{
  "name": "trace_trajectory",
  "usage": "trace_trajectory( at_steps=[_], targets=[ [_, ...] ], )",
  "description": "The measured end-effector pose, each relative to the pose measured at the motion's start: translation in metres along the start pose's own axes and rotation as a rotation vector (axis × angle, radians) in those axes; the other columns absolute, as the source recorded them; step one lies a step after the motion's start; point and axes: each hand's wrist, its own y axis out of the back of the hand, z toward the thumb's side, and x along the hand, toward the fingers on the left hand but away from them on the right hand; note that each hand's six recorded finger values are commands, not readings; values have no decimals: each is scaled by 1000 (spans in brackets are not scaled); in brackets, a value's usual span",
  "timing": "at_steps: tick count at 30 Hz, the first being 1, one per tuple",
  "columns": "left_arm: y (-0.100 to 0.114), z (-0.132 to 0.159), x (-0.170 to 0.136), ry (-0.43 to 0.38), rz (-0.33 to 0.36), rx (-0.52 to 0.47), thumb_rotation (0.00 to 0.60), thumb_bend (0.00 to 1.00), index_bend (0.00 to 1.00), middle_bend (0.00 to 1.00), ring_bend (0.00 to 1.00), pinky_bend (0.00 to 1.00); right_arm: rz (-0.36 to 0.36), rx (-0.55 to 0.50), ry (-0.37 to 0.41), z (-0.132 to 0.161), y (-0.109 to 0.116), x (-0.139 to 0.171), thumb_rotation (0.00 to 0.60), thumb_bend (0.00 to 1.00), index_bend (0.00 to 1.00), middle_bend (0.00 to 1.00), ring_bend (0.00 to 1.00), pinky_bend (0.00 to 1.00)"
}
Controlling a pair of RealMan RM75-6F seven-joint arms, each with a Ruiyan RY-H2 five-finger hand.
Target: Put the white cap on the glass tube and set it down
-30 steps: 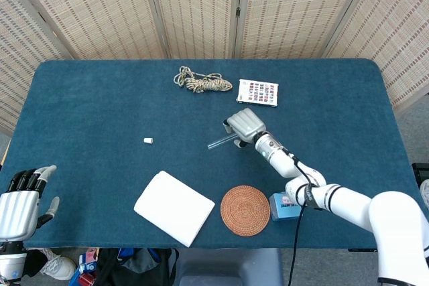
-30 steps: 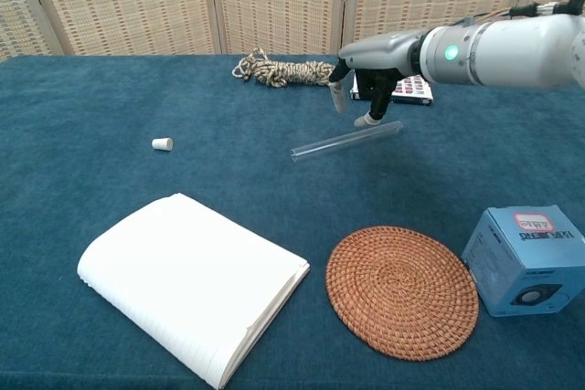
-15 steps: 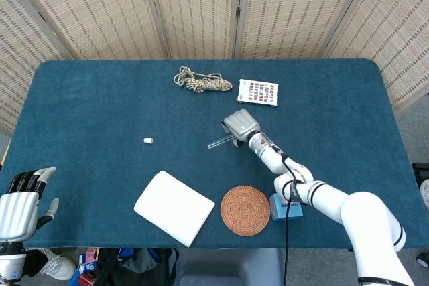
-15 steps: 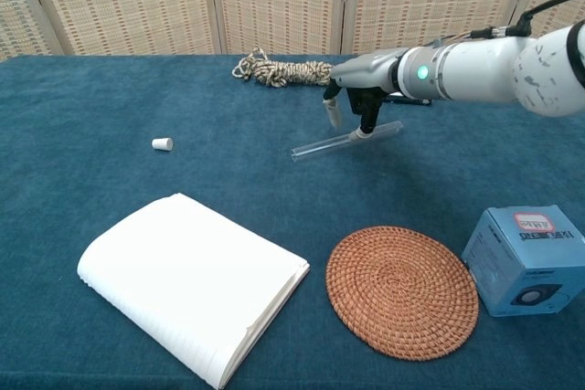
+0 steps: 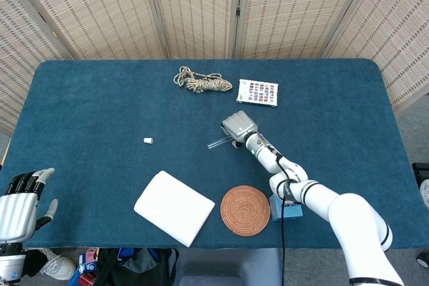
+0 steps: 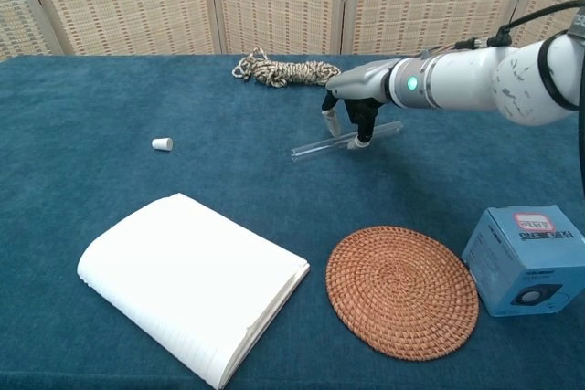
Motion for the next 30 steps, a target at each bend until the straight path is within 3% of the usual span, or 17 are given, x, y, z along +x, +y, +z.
trace_trajectory(
  at_steps=[16, 30],
  targets=[
    [-3, -5, -2, 13, -6, -1, 600, 349, 174, 232, 182, 166, 5, 20, -2, 4, -2, -7, 600, 268, 427, 1000, 1000, 1000],
    [-5, -7, -3, 21, -9, -4, 600, 348, 170, 228, 182, 166, 6, 19, -22, 1, -4, -10, 600, 328, 427, 1000, 1000, 1000]
  ],
)
